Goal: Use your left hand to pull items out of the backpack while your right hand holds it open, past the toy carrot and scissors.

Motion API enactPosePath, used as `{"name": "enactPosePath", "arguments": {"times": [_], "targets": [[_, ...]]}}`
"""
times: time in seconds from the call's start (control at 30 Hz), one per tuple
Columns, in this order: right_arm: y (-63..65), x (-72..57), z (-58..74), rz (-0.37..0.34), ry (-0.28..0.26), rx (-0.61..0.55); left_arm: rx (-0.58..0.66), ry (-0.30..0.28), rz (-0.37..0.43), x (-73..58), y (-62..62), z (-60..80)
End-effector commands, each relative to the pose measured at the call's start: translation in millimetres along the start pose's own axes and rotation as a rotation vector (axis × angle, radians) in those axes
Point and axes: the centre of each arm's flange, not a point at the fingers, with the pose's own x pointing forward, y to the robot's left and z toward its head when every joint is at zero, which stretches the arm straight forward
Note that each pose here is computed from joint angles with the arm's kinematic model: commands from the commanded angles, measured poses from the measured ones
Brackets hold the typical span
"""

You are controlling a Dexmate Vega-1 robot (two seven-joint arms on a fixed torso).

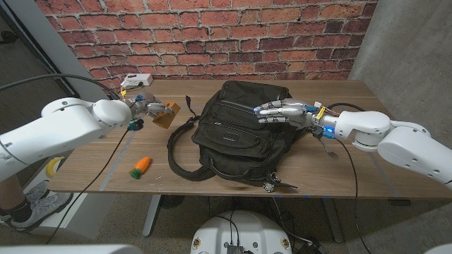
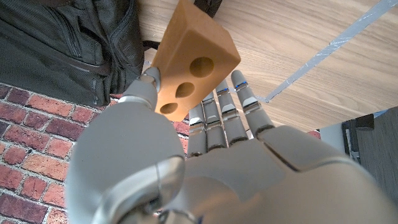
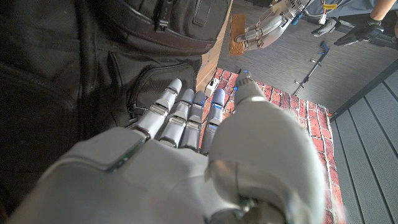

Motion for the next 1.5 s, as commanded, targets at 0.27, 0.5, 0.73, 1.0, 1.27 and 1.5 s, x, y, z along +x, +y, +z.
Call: {"name": "enactPosePath", "arguments": {"times": [0.27,0.5,0.73,1.0,1.27,1.5], "targets": [[-18.5,6.4,-7.9,-0.018,-0.045,0.001,0.034,0.006,0.007,6.4,-0.8,5.0],[-24.2,5.9,-10.5,-0.039,-0.072,-0.007,0.064,0.019,0.039,9.1,-2.4,9.0],[-28.4,1.3,-8.7,-0.067,-0.096,-0.036,0.102,0.045,0.065,10.3,-5.3,9.3],[-31.3,-7.4,-5.6,-0.121,-0.123,-0.065,0.109,0.073,0.075,9.0,-5.0,2.5],[-34.0,-12.9,-11.0,-0.17,-0.181,-0.076,0.119,0.086,0.094,9.3,-5.4,-2.5],[-36.2,-14.7,-14.8,-0.215,-0.217,-0.092,0.14,0.105,0.106,11.4,-3.9,-6.7]]}}
